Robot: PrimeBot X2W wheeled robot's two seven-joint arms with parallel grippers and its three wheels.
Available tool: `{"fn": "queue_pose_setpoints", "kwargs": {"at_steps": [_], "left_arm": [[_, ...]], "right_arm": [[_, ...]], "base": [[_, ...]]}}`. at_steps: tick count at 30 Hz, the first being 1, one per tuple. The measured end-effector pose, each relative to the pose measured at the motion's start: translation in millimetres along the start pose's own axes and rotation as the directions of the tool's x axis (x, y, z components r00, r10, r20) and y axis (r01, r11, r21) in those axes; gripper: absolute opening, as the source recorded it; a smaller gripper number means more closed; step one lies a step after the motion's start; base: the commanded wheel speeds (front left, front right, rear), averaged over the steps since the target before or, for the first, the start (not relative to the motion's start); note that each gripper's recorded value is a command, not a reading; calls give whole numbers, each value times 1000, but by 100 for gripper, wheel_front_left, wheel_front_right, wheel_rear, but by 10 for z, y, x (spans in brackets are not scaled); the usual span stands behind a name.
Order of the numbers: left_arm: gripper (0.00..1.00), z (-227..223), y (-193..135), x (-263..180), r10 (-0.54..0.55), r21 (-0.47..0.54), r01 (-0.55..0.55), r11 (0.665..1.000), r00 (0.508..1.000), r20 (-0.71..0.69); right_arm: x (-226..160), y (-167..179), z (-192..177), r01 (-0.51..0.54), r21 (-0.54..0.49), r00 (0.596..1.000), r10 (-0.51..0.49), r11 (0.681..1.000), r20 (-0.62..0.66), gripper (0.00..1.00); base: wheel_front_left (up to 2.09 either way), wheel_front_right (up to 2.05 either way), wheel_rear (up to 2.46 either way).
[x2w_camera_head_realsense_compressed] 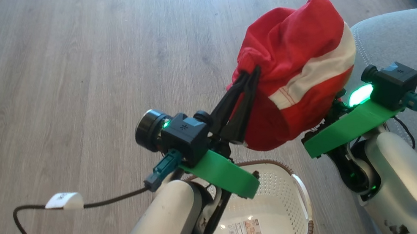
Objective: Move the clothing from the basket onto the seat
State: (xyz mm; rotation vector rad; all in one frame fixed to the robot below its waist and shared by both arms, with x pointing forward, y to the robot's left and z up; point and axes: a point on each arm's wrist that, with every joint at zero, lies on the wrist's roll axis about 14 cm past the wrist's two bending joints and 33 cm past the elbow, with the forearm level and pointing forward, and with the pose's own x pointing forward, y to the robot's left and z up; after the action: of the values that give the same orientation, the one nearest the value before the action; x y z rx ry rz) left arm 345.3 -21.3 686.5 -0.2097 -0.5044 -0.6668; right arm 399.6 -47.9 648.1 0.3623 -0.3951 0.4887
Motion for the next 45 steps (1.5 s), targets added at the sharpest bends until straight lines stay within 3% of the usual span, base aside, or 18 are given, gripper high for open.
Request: {"fn": "queue_pose_setpoints", "kwargs": {"at_steps": [1, 4, 5, 6, 17, 31, 45], "left_arm": [[7, -24, 4, -13, 2, -3, -2, 1000, 1000, -7], [49, -105, 33, -53, 16, -8, -16, 1000, 999, -32], [89, -132, 44, -62, 19, -6, -19, 1000, 999, -41], [100, -152, 53, -69, 22, -4, -22, 1000, 999, -48], [100, -481, 170, -242, 58, 26, -55, 998, 987, -152], [100, -805, 300, -584, 87, 56, -75, 996, 962, -258], [100, -1117, 14, -817, -10, 23, 20, 1000, 935, -354]], "right_arm": [[2, 1, 2, 0, 3, 1000, 0, 1000, 1, 0], [9, 10, 7, -3, 5, 1000, 3, 1000, 3, 0], [12, 15, 12, -4, 6, 1000, 4, 1000, 5, 0], [15, 20, 15, -6, 6, 1000, 6, 1000, 6, 0], [13, 6, 42, -1, 4, 1000, 1, 1000, 13, 0], [-50, -283, 219, 75, -20, 996, -74, 997, 56, 0], [-162, -750, 783, 204, -107, 965, -181, 973, 190, 0]], "base": [[0, 0, 0], [0, 0, 0], [0, 0, 0], [0, 0, 0], [0, 0, 0], [0, 0, 0], [0, 0, 0]]}}
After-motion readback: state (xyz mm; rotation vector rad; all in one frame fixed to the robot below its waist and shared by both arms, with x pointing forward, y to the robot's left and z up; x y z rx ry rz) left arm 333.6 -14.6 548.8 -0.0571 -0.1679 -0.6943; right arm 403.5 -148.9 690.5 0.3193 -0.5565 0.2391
